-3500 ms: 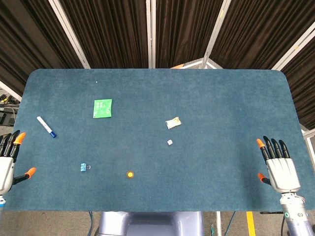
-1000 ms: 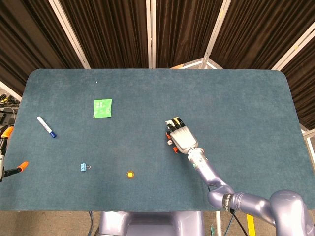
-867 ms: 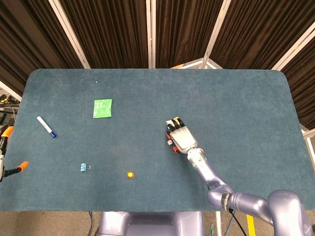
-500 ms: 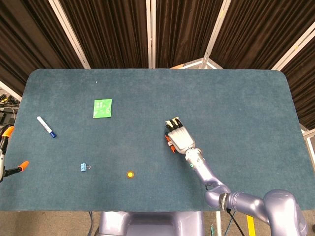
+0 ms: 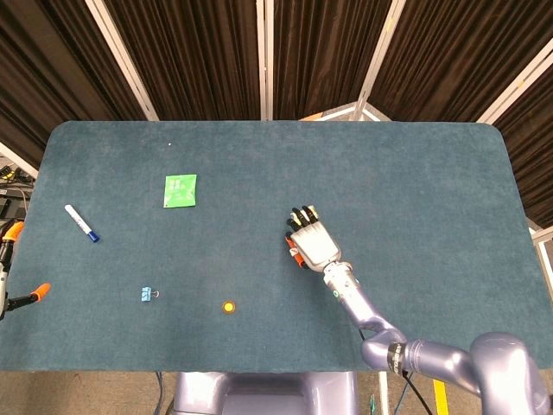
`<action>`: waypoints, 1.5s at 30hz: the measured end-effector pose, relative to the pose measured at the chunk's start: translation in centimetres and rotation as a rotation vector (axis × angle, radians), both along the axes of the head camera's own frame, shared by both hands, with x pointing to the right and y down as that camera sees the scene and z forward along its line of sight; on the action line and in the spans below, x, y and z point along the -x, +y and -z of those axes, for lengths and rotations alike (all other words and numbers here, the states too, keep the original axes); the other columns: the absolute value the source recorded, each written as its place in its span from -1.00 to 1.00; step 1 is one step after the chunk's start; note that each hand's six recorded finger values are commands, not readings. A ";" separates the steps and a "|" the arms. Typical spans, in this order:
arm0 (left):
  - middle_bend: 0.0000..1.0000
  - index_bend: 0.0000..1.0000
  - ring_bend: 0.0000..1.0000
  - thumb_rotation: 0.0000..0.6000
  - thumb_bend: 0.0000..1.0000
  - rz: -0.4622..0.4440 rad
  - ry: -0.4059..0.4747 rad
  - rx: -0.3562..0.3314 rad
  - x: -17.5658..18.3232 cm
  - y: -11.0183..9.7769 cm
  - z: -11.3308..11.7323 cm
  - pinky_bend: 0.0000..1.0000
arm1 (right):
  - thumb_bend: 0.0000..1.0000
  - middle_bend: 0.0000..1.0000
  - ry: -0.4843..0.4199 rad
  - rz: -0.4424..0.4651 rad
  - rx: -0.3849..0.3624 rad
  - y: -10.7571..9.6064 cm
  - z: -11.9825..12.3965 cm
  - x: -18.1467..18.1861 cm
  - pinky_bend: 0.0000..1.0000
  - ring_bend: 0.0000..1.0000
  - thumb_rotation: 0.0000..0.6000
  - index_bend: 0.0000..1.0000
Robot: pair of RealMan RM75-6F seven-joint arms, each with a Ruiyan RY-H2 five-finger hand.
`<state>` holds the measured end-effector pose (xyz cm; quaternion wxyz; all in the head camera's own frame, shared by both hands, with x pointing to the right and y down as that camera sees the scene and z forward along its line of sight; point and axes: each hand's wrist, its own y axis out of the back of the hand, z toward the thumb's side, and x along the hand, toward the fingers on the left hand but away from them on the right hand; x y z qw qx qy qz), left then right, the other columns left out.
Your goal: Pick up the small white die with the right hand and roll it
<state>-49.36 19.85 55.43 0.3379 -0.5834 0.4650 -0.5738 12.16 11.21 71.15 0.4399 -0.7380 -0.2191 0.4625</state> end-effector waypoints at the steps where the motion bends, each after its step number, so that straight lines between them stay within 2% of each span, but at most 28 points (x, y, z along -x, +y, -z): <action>1: -1.00 -1.00 -1.00 1.00 -1.00 -0.001 0.000 -0.002 0.0 0.0 0.1 -1.00 | -0.24 -0.57 -0.006 0.001 -0.011 -0.1 0.6 0.0 -1.00 -1.00 1.00 0.16; 7: -1.00 -1.00 -1.00 1.00 -1.00 -0.002 0.002 -0.010 -0.1 0.0 0.3 -1.00 | -0.24 -0.58 -0.006 -0.008 -0.108 -1.8 4.8 -1.1 -1.00 -1.00 1.00 0.13; 12: -1.00 -1.00 -1.00 1.00 -1.00 -0.003 0.004 -0.015 -0.2 0.0 0.5 -1.00 | -0.25 -0.60 0.020 -0.059 -0.162 -3.1 7.8 -3.8 -1.00 -1.00 1.00 0.10; 15: -1.00 -1.00 -1.00 1.00 -1.00 -0.010 0.006 -0.021 -0.4 0.0 0.7 -1.00 | -0.37 -0.65 0.034 -0.078 -0.165 -3.1 8.5 -5.0 -1.00 -1.00 1.00 0.02; 18: -1.00 -1.00 -1.00 1.00 -1.00 -0.018 0.008 -0.031 -0.7 0.0 0.9 -1.00 | -0.49 -0.75 0.047 -0.087 -0.165 -2.7 8.7 -6.0 -1.00 -1.00 1.00 -0.16; 22: -1.00 -1.00 -1.00 1.00 -1.00 -0.031 0.013 -0.039 -1.1 -0.1 1.1 -1.00 | -0.50 -0.84 0.099 -0.092 -0.194 -2.7 8.9 -7.0 -1.00 -1.00 1.00 -0.35; 28: -1.00 -1.00 -1.00 1.00 -1.00 -0.042 0.019 -0.043 -1.4 -0.2 1.1 -1.00 | -0.50 -0.89 0.153 -0.137 -0.208 -2.2 9.1 -9.2 -1.00 -1.00 1.00 -0.41; 32: -1.00 -1.00 -1.00 1.00 -1.00 -0.062 0.023 -0.045 -1.9 -0.1 1.2 -1.00 | -0.51 -0.92 0.176 -0.188 -0.201 -1.5 9.1 -11.8 -1.00 -1.00 1.00 -0.42; 39: -1.00 -1.00 -1.00 1.00 -1.00 -0.089 0.021 -0.048 -2.7 0.3 1.3 -1.00 | -0.52 -0.99 0.136 -0.282 -0.188 1.2 9.4 -17.2 -1.00 -1.00 1.00 -0.50; 45: -1.00 -1.00 -1.00 1.00 -1.00 -0.095 0.015 -0.048 -2.9 0.5 1.3 -1.00 | -0.60 -1.00 0.119 -0.318 -0.234 4.0 10.5 -22.0 -1.00 -1.00 1.00 -0.63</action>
